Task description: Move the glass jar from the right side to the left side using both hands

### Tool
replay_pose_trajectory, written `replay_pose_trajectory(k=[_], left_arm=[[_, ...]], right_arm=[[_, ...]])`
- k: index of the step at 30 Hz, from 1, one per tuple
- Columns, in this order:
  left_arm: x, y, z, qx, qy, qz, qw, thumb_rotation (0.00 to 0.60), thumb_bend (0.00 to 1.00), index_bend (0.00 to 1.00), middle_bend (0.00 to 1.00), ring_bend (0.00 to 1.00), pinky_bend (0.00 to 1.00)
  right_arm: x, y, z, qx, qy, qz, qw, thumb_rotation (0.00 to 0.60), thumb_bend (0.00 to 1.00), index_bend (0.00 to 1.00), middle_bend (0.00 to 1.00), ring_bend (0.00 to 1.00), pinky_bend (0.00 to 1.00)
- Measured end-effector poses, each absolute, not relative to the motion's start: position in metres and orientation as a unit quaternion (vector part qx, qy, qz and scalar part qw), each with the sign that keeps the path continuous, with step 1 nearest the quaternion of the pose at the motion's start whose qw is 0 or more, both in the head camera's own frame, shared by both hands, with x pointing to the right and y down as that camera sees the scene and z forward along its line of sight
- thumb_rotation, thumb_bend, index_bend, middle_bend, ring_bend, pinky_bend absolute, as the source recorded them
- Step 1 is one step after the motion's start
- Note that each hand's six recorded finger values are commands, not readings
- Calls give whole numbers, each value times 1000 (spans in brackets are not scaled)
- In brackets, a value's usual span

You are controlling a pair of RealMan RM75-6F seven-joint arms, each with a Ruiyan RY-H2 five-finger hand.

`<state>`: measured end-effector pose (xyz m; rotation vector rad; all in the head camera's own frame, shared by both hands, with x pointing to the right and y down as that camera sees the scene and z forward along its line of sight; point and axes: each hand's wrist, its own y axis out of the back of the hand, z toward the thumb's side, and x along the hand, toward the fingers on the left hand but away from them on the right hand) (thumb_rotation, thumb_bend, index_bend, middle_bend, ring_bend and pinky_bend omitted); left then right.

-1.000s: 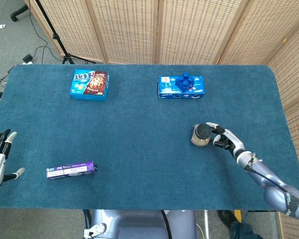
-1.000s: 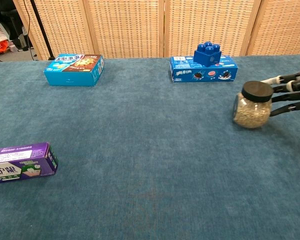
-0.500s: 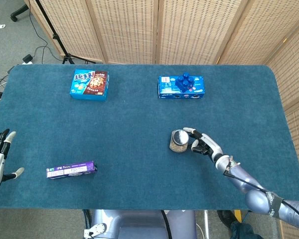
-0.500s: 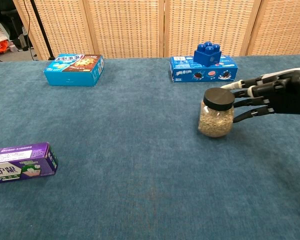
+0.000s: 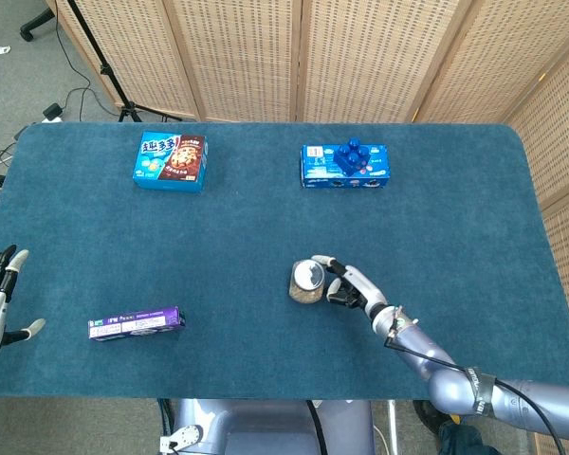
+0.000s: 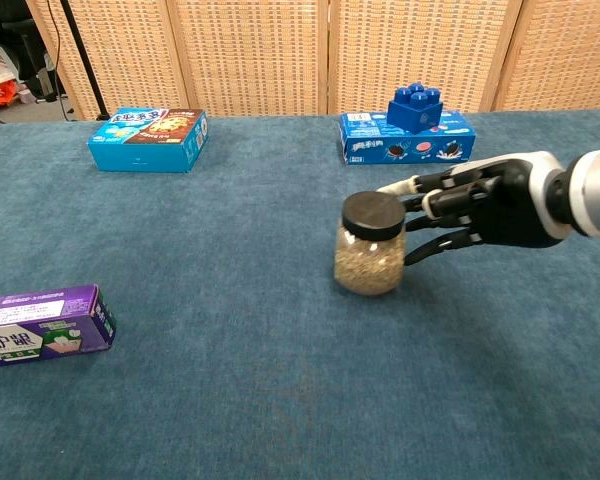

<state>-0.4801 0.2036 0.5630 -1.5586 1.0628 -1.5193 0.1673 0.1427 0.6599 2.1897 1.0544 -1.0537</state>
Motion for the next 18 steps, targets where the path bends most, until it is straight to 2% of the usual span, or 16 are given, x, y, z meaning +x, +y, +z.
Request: replay_pose_trajectory(k=[18], left_arm=[[-481, 203, 565, -603, 409, -589, 350, 600, 0, 0, 0, 0, 0]], right_arm=[[112, 161, 657, 814, 359, -394, 233, 600, 1000, 106, 57, 0, 240]])
